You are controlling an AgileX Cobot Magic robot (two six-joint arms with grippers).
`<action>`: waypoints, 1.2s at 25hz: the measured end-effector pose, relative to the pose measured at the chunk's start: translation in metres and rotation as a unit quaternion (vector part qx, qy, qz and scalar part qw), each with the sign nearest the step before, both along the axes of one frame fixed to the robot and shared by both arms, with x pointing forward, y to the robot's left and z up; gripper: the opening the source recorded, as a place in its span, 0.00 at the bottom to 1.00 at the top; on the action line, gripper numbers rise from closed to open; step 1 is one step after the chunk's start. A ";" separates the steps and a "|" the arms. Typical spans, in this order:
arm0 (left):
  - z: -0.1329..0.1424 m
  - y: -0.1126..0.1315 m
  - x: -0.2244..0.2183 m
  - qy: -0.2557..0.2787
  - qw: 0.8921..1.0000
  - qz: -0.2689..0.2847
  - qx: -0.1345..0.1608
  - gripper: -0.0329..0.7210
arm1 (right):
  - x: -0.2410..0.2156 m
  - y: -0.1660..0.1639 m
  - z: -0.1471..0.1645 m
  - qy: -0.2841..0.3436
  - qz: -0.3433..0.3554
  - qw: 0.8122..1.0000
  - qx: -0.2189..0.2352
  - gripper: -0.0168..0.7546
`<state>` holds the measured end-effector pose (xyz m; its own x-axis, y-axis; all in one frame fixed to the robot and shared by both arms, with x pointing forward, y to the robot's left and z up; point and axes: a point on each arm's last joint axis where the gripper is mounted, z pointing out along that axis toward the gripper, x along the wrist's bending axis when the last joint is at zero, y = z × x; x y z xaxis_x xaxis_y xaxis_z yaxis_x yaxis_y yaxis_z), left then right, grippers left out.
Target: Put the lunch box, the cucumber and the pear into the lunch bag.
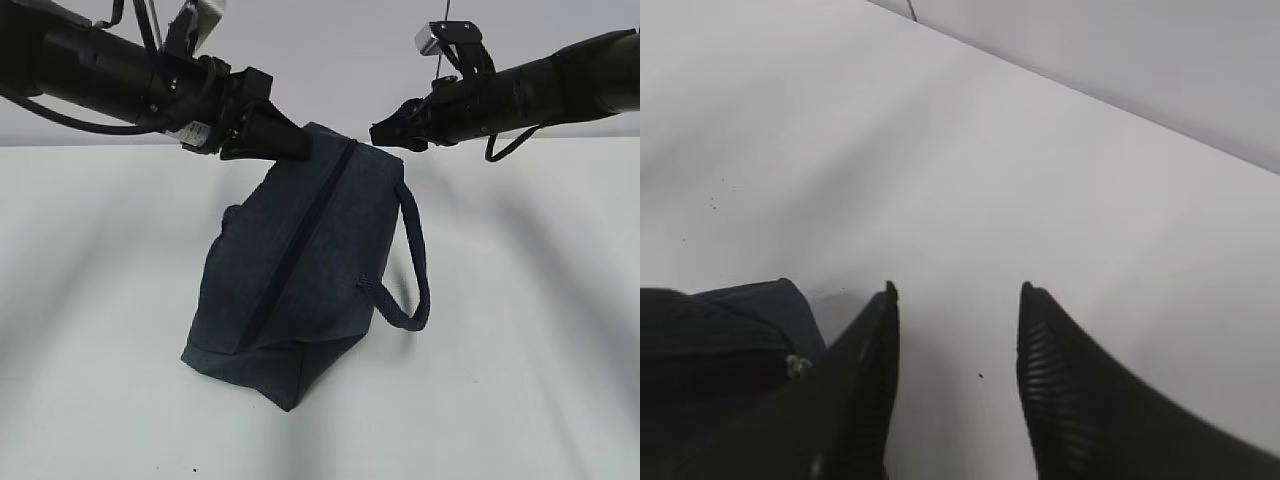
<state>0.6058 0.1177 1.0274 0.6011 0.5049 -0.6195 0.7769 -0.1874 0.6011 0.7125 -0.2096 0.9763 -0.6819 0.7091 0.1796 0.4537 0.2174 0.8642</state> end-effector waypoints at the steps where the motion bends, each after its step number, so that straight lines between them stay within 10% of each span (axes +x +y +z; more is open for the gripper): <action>1: -0.002 0.001 0.002 0.003 1.000 0.007 0.002 0.07 | 0.000 0.000 0.000 0.000 0.000 1.000 0.000 0.44; 8: -0.005 0.013 0.011 0.009 0.999 0.048 0.011 0.11 | -0.009 -0.002 0.031 -0.037 0.014 0.999 -0.030 0.47; 16: 0.003 0.022 0.012 0.005 0.998 0.064 0.007 0.52 | -0.024 -0.004 0.064 -0.027 0.012 0.998 -0.051 0.55; 30: 0.076 0.052 -0.015 -0.126 0.985 0.044 0.106 0.55 | -0.063 -0.030 0.079 0.163 -0.068 0.968 -0.177 0.63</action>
